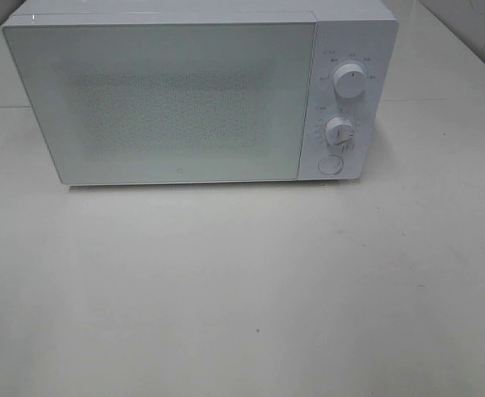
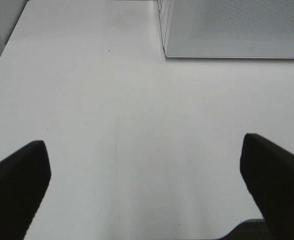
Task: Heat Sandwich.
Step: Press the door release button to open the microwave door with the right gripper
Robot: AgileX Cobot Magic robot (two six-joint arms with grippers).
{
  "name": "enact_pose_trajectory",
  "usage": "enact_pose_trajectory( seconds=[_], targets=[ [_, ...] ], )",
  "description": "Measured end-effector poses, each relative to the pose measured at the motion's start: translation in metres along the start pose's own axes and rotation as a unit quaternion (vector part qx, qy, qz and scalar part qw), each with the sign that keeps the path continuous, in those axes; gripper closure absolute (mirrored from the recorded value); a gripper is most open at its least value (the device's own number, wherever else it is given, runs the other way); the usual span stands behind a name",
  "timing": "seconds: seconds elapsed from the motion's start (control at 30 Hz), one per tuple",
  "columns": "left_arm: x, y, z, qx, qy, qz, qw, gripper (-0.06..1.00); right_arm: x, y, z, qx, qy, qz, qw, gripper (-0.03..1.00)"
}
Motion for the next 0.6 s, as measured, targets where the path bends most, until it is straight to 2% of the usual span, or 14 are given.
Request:
enact_pose_trajectory(
  seconds=[0.6],
  targets=[
    [0.0, 0.0, 0.0, 0.0, 0.0, 0.0, 1.0, -0.03, 0.072, 0.018, 0.031, -0.012, -0.012, 0.026, 1.0, 0.21]
  ],
)
Point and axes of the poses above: a point on each arm's last joint axis where the gripper is mounted, x pointing out along that axis toward the gripper, y along the wrist's bending axis when the last joint is at zero, z = x × y, the point moved 4 cm from there along x, pointing out along that axis toward the gripper, and after that the axes turned 11 degrees about x, right-handed, at the moved point
